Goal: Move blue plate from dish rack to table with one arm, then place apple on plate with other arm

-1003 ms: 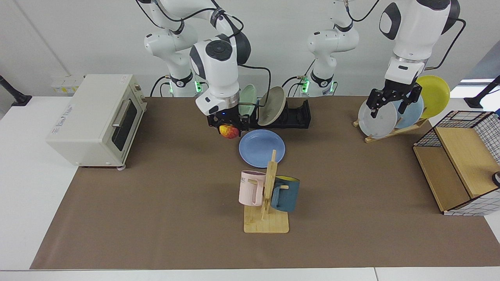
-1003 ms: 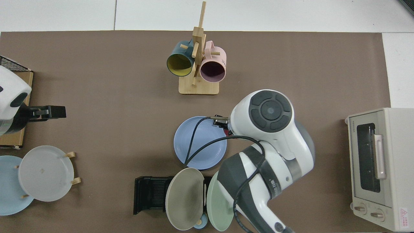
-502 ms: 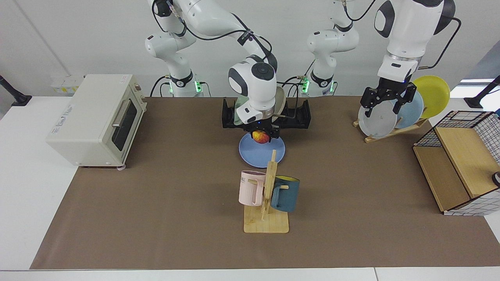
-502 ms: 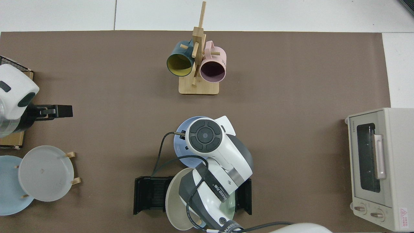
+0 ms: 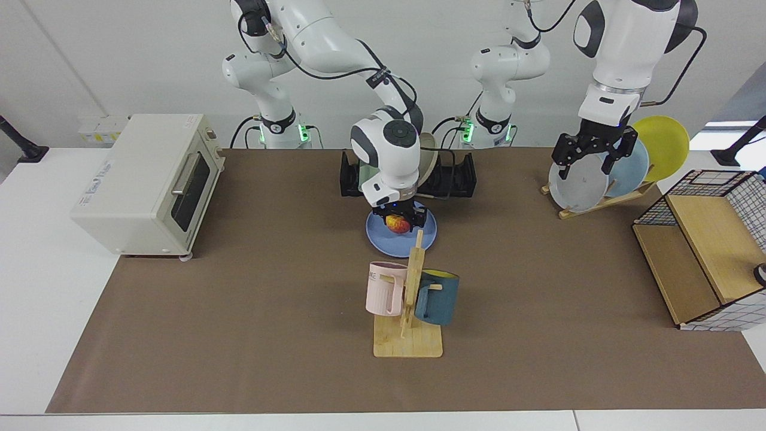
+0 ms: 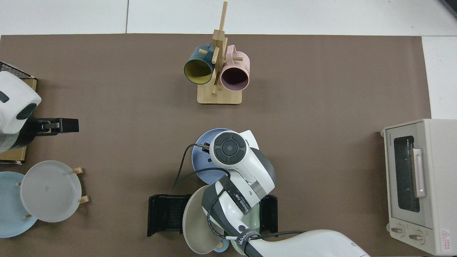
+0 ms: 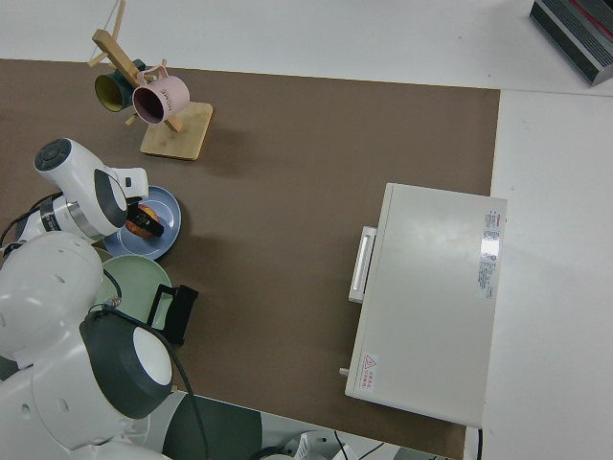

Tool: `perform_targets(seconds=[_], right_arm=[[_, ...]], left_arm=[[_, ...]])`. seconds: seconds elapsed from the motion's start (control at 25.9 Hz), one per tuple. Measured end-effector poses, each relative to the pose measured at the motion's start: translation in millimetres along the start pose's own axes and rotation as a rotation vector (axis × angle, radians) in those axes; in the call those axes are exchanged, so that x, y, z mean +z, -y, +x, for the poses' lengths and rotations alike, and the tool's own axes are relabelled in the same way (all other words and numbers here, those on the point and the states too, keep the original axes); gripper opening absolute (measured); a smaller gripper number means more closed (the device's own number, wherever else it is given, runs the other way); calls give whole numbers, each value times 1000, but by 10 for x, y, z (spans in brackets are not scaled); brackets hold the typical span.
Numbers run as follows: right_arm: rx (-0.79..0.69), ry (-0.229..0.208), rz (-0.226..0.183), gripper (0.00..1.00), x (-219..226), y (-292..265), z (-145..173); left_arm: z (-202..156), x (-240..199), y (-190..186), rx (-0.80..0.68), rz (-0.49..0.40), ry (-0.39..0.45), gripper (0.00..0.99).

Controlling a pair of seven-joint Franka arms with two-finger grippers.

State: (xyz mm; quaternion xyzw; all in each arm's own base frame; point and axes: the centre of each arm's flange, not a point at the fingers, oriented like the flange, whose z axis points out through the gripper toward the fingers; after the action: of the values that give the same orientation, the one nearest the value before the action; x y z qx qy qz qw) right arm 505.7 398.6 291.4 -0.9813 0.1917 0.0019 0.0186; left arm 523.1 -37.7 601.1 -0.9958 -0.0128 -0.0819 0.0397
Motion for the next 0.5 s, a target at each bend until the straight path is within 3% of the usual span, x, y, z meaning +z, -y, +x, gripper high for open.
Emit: perform_targets(seconds=[0.04, 0.19, 0.5], right_arm=[[1, 2, -3, 978, -27, 0, 7], [15, 4, -13, 1000, -409, 3, 114], [-53, -68, 58, 1000, -1671, -659, 846]], left_arm=[[6, -25, -1, 0, -2, -4, 991], [5, -97, 5, -32, -76, 17, 991], [176, -295, 75, -33, -119, 25, 991]])
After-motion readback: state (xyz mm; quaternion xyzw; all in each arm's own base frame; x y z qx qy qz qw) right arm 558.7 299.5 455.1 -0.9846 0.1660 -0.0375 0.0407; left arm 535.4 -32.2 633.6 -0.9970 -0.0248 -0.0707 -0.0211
